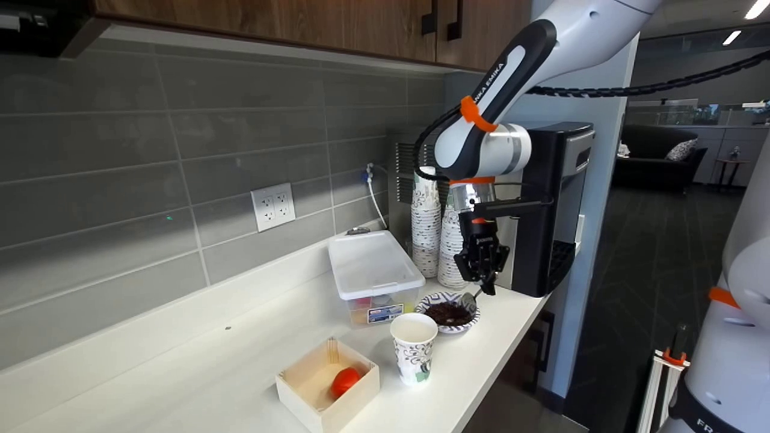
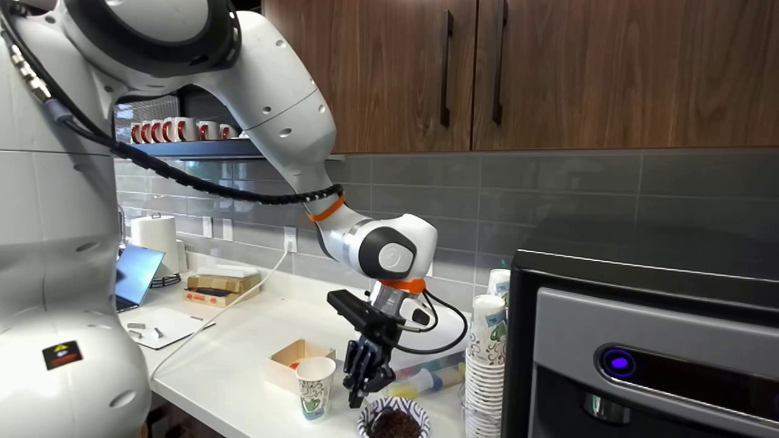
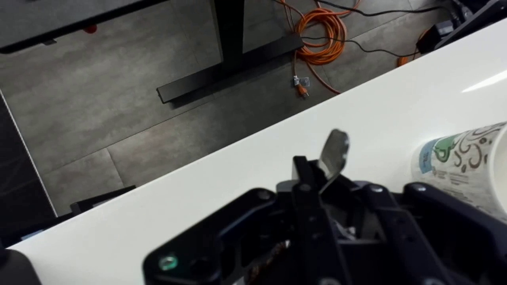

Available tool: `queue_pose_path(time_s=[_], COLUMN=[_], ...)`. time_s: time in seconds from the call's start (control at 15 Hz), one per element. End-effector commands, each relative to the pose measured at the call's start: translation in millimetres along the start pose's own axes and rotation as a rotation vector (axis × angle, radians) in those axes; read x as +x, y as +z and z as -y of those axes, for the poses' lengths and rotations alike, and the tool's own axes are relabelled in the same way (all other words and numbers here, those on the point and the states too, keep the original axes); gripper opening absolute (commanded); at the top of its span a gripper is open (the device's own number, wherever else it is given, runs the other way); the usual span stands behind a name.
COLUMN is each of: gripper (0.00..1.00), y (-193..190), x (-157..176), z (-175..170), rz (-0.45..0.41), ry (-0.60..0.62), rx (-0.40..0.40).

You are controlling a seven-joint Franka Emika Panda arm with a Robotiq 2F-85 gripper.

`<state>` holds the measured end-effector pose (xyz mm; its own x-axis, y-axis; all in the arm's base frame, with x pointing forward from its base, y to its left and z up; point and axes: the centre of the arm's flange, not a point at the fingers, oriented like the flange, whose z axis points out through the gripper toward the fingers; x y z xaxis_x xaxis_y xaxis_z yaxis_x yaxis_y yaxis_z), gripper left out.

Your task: Use the silver spatula to stir the contents of the white plate

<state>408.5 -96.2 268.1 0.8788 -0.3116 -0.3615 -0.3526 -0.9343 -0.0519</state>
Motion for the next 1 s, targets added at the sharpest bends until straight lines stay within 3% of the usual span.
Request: queue_pose_path(time_s=[0.0, 0.2, 0.53, 0.93], gripper=[0.01, 0.01, 0.01, 0.01], y=[-16, -13, -13, -9], x=[1, 8, 12, 1], z=[-12, -10, 12, 40], rz=[-0.041, -0.105, -0.237, -0.196], ry=[0.081, 0.060, -0.012, -0.108], rx=[-0.045, -0.056, 0.005, 0.125])
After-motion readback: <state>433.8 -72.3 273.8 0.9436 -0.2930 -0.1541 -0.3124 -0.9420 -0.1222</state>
